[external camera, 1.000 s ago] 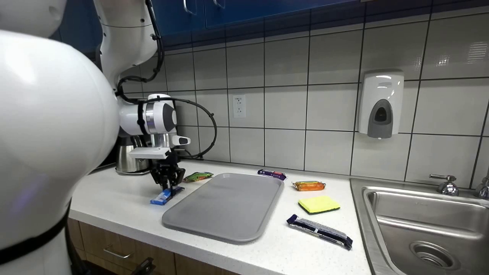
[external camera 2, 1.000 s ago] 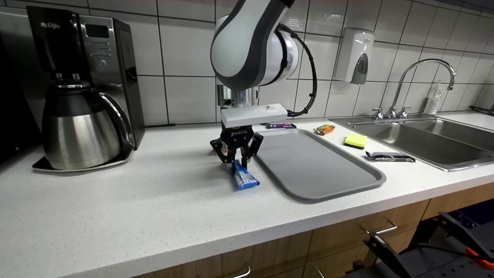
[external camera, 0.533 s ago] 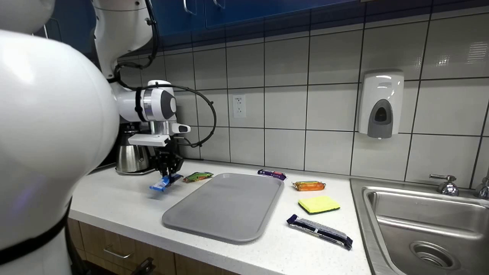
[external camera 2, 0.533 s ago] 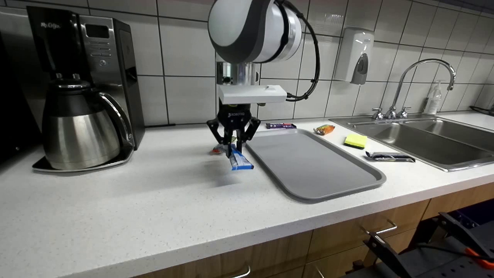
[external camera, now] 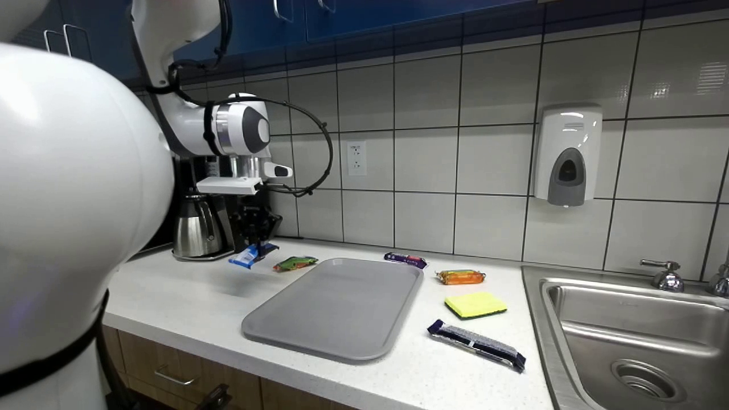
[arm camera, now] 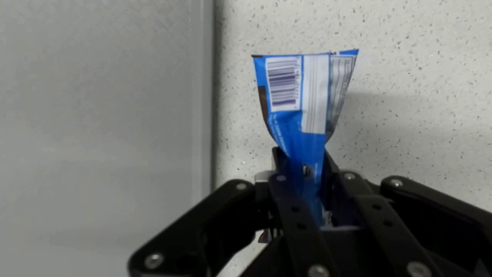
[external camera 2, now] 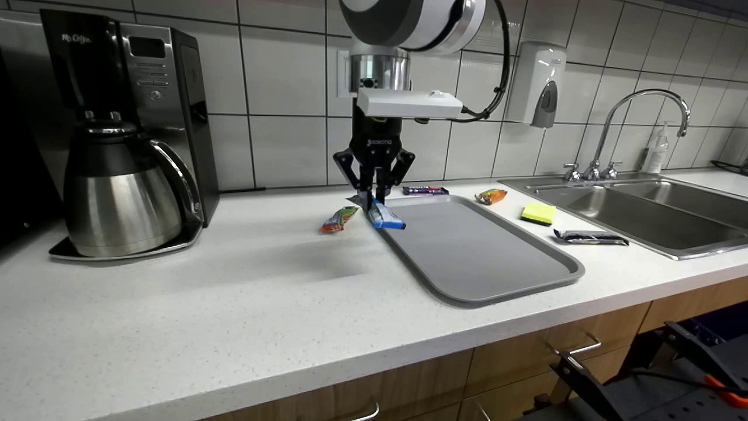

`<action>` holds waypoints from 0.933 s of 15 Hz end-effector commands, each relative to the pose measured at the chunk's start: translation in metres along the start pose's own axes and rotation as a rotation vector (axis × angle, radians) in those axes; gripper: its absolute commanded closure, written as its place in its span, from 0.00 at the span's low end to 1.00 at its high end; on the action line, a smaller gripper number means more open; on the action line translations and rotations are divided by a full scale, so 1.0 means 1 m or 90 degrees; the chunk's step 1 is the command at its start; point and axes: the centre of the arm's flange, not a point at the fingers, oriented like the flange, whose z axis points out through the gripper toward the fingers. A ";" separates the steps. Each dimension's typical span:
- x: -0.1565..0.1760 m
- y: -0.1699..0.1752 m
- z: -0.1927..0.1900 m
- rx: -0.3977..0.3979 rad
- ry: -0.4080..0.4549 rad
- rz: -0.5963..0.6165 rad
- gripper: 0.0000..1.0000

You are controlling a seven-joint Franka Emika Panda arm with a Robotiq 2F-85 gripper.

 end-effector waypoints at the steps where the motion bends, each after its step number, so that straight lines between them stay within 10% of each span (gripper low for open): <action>1: -0.021 0.023 -0.024 0.006 -0.011 -0.003 0.95; 14: -0.060 0.071 0.002 -0.034 -0.049 0.027 0.96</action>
